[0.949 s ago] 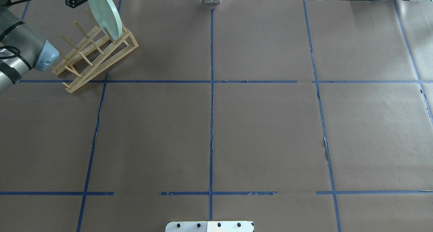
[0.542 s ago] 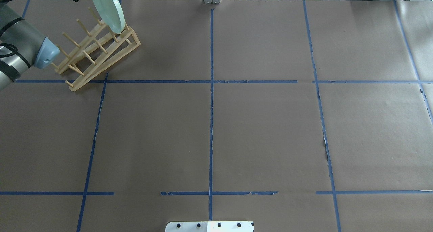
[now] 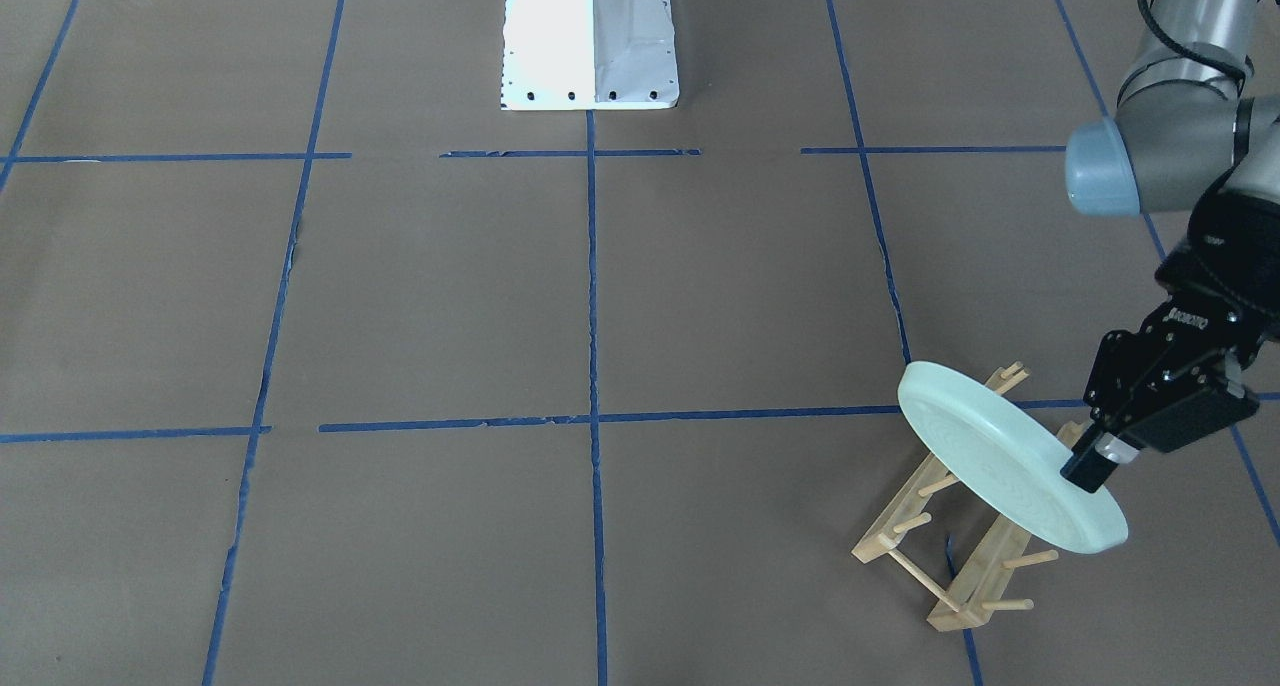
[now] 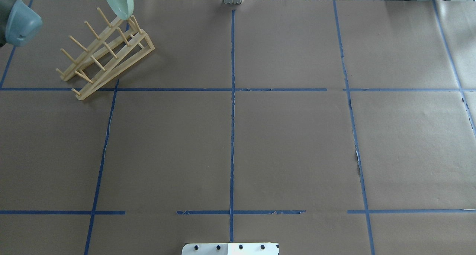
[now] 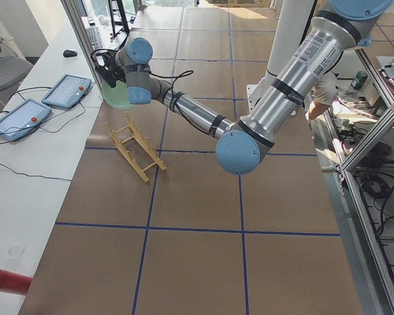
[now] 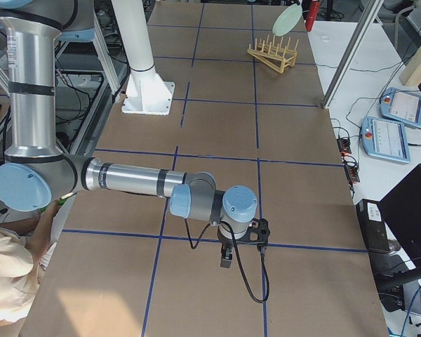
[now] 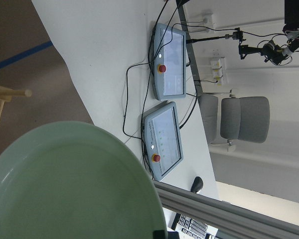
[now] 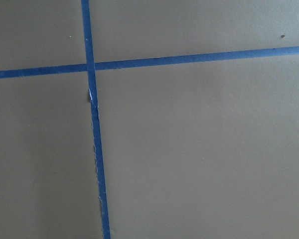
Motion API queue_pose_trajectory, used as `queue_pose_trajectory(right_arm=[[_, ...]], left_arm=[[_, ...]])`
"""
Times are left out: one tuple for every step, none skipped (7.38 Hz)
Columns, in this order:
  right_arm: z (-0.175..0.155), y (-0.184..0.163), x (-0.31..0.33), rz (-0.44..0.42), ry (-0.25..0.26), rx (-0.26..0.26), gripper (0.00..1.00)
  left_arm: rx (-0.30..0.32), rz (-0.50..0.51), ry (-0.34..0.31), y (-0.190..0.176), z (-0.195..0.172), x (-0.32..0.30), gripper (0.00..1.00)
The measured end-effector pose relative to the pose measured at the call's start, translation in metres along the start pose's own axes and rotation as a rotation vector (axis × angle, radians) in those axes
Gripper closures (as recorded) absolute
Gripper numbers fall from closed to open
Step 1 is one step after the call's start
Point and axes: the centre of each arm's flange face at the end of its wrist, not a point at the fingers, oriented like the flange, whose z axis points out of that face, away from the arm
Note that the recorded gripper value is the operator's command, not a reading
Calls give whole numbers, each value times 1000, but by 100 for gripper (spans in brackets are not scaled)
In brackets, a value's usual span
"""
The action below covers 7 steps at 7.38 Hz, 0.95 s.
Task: Place plate on table
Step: 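Grip the plate rim with the left gripper and lift it out of the rack, then carry the plate toward the robot and lower it flat onto the table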
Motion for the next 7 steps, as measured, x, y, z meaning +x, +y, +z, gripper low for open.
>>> queue_pose_trajectory(right_arm=[[0,0,0,0,0,0,0],[0,0,0,0,0,0,0],[0,0,0,0,0,1,0],[0,0,0,0,0,1,0],[0,0,0,-1,0,1,0],[0,0,0,-1,0,1,0],[0,0,0,-1,0,1,0]], left_arm=[[-14,-15,-60,29,-3,13,100],[-27,-22,-133,65,11,15,100],[-25,0,-232,109,40,1,100],[7,52,-348,154,76,-26,100],[50,134,-488,199,114,-68,100],[82,233,-633,237,144,-115,100],[109,322,-774,268,167,-159,100]])
